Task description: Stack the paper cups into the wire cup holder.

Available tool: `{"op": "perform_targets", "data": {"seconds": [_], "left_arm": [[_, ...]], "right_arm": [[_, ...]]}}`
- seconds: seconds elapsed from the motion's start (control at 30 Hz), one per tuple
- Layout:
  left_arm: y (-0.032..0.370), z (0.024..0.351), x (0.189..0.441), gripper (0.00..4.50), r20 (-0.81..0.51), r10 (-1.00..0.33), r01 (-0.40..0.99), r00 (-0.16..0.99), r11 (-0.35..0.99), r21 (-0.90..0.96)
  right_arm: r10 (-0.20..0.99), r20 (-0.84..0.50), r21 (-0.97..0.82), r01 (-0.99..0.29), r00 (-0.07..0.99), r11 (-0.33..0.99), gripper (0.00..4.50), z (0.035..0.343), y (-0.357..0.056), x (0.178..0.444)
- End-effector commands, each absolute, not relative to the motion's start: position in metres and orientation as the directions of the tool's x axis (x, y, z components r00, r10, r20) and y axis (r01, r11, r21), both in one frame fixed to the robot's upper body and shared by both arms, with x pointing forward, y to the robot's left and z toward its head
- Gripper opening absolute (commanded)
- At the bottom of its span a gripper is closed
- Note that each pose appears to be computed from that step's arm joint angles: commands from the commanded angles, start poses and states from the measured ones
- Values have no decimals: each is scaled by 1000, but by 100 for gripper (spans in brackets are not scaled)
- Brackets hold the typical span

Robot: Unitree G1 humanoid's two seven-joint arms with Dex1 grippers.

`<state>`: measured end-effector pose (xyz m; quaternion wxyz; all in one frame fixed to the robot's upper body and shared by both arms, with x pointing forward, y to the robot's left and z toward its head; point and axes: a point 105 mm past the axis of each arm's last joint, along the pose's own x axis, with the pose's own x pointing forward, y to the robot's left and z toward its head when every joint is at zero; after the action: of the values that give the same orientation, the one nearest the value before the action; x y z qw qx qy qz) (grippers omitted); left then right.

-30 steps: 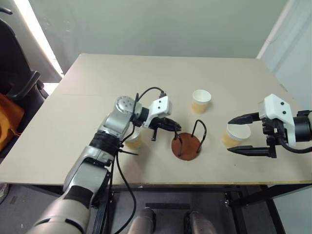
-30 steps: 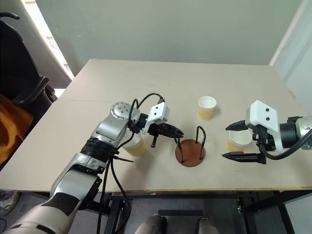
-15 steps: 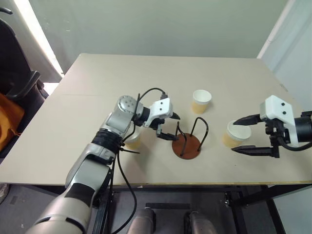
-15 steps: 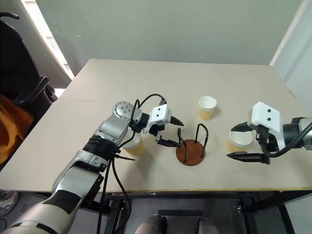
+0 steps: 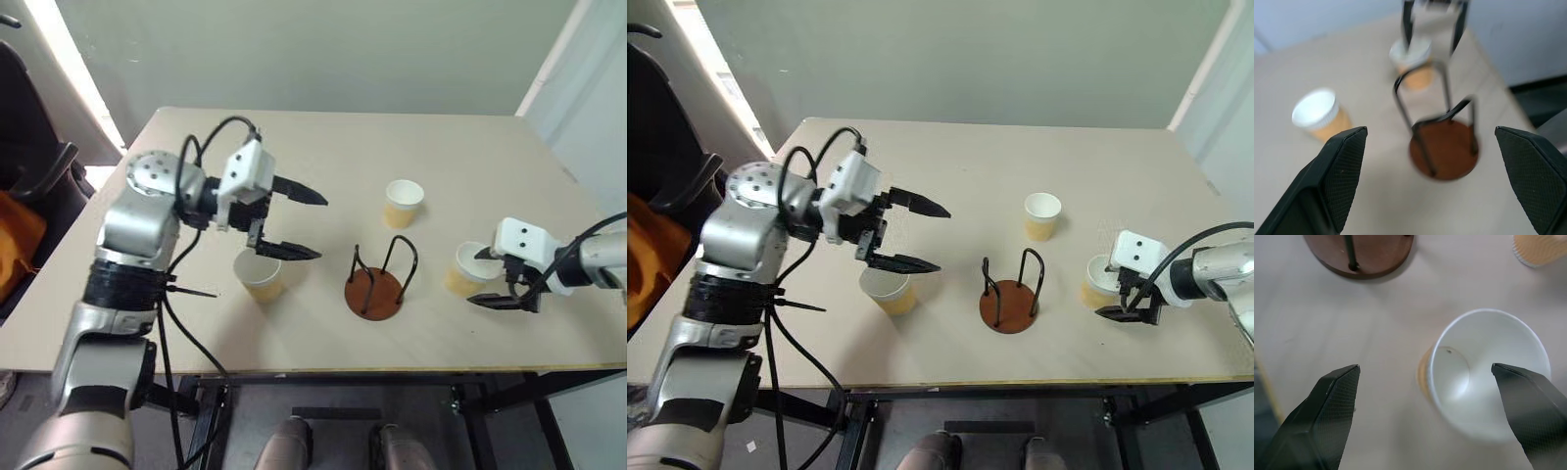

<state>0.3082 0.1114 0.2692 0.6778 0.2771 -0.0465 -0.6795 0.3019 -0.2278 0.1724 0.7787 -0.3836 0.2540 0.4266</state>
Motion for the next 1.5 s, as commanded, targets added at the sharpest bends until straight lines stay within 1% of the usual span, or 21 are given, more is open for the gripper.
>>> {"op": "perform_targets", "data": {"seconds": [0.03,0.1,0.17,0.4,0.47,0.5,0.53,0.6,0.73,0.77,0.87,0.9,0.97,1.03,1.1,1.33,1.5], "left_arm": [[115,287,293,447,-284,-954,878,100,-50,476],[116,286,292,450,-287,-951,881,117,-33,471],[118,283,291,450,-294,-947,886,132,-20,463],[123,283,294,450,-285,-940,883,185,31,469],[126,284,296,450,-283,-937,880,206,50,473],[129,284,296,450,-283,-935,878,216,59,475],[131,284,297,450,-283,-933,877,223,66,476],[133,284,297,450,-285,-930,876,231,72,477],[141,283,296,450,-302,-918,868,257,82,489],[141,283,296,450,-302,-918,868,257,82,490],[143,284,294,450,-301,-917,866,260,84,493],[144,284,295,450,-303,-915,865,266,88,494],[145,283,296,450,-307,-912,864,273,92,495],[145,282,295,450,-309,-911,865,274,93,494],[145,281,295,450,-309,-911,866,274,94,491],[146,273,292,450,-328,-900,870,287,101,482],[147,273,291,450,-327,-899,870,291,107,481]], "right_arm": [[455,-710,-424,-842,537,333,450,177,-228,310],[460,-722,-413,-855,517,313,410,172,-226,310],[468,-722,-409,-859,510,306,356,171,-224,310],[455,-738,-413,-867,497,277,104,172,-227,310],[470,-733,-424,-870,492,250,33,185,-226,307],[492,-717,-436,-869,494,236,2,197,-223,306],[514,-699,-450,-864,497,224,2,209,-221,305],[540,-675,-471,-857,502,209,2,224,-218,305],[666,-557,-575,-809,496,121,2,289,-190,301],[681,-541,-591,-799,494,109,2,297,-186,302],[736,-533,-633,-774,417,-20,2,316,-157,296],[747,-550,-632,-771,374,-80,2,315,-146,293],[750,-578,-622,-769,321,-150,2,311,-136,289],[740,-625,-589,-772,249,-239,2,299,-124,285],[731,-654,-561,-773,195,-296,2,289,-117,281],[725,-679,-515,-779,117,-357,2,274,-104,275],[695,-704,-517,-777,147,-359,2,264,-102,287]]}}
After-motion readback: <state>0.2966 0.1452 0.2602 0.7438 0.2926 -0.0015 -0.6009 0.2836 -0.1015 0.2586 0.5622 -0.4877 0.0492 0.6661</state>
